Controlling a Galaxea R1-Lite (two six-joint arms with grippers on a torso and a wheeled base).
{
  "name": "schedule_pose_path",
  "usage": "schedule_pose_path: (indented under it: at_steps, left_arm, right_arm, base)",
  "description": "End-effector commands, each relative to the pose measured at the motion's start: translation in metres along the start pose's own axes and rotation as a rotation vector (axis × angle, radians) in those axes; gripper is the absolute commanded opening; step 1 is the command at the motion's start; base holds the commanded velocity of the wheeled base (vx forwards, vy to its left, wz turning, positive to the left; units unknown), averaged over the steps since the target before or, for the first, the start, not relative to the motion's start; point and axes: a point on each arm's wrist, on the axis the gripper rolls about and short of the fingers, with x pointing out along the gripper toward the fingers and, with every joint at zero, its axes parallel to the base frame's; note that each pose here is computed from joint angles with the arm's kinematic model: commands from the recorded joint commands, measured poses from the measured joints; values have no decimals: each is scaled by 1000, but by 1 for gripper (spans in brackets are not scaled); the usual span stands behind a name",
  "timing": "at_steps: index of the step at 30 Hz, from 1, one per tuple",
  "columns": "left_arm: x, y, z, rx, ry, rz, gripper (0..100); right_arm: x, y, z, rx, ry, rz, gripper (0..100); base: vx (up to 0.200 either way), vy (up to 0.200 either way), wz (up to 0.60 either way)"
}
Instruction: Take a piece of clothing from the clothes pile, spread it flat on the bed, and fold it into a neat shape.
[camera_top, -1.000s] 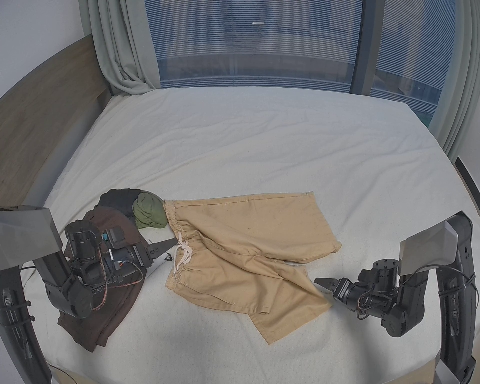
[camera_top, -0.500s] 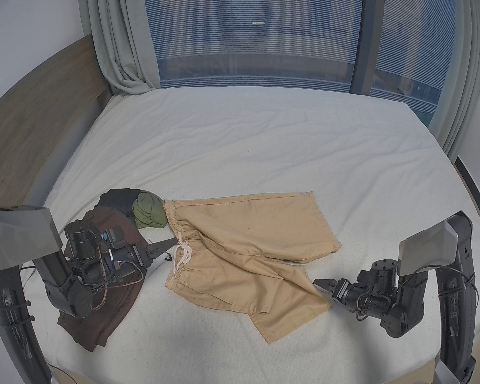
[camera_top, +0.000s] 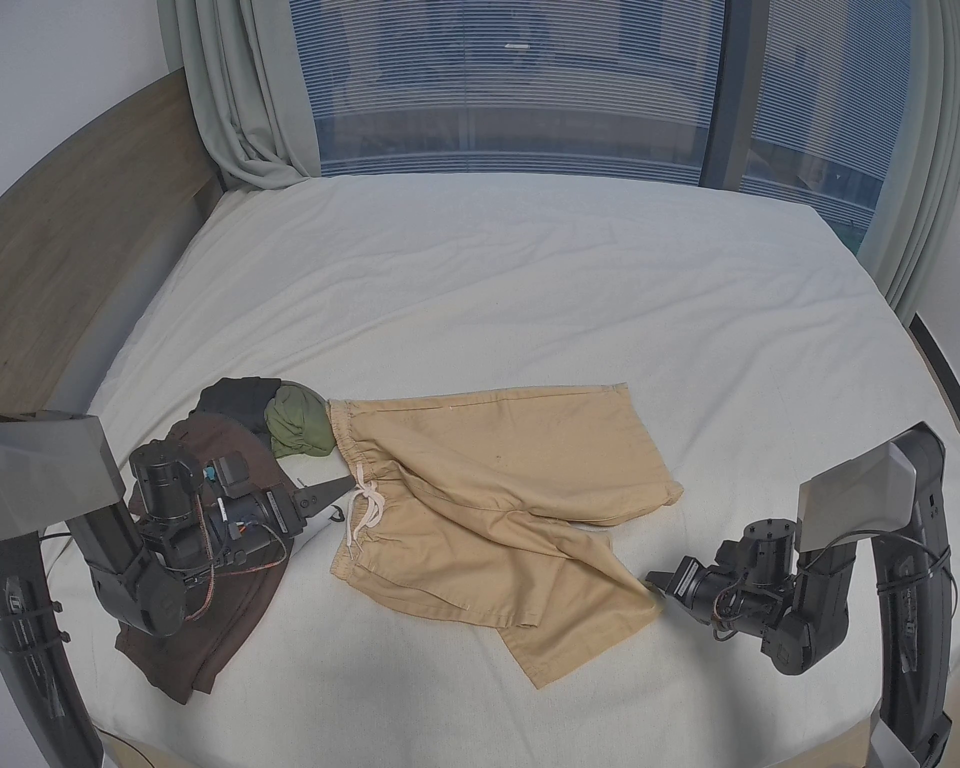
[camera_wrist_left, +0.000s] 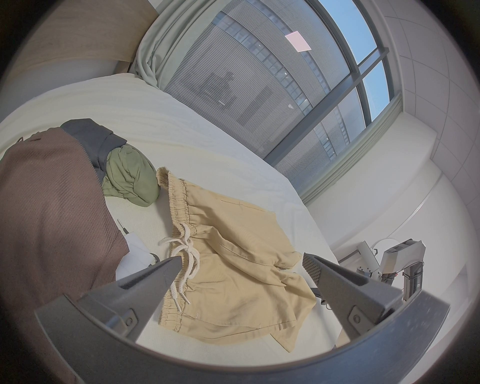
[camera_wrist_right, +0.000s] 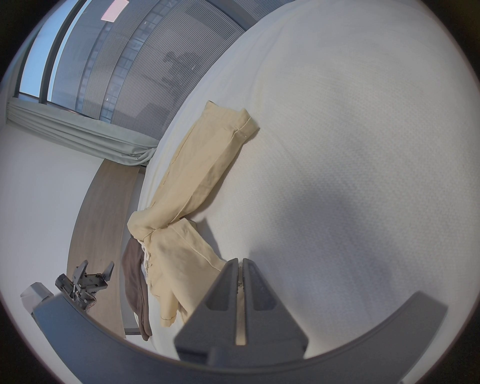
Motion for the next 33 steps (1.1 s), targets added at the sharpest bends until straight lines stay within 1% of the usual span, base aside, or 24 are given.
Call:
schedule_pose_path:
  at_steps: [1, 3, 7, 20, 23, 27, 30, 31, 33]
  left_arm:
    - [1, -1, -1, 1, 2, -4, 100]
    - [1, -1, -1, 1, 2, -4, 100]
    - [1, -2, 0, 0, 2, -6, 100]
    - [1, -1, 0, 0, 0, -2, 100]
    - [1, -1, -1, -1, 1, -2, 100]
    - [2, 0, -1, -2, 3, 1, 100]
    - [2, 1, -1, -3, 0, 5, 100]
    - [3, 2, -2, -4, 3, 6, 100]
    - [3, 2, -2, -3, 1, 7, 100]
  right_arm:
    - [0, 0, 4, -2, -17, 4, 0]
    - [0, 1, 7, -2, -28, 10, 0]
    - [-5, 8, 32, -7, -115, 44, 0]
    - [4, 8, 69, -18, -237, 88, 0]
    - [9, 8, 78, -14, -248, 83, 0]
    - [13, 6, 82, -8, -245, 71, 0]
    - [15, 4, 88, -28, -263, 64, 0]
    - [15, 0, 90, -45, -263, 48, 0]
    - [17, -2, 92, -48, -268, 44, 0]
  base:
    - [0, 0, 0]
    - [0, 0, 0]
    - [0, 0, 0]
    - [0, 0, 0]
    - [0, 0, 0]
    - [0, 0, 0]
    - [0, 0, 0]
    - [0, 0, 0]
    - [0, 0, 0]
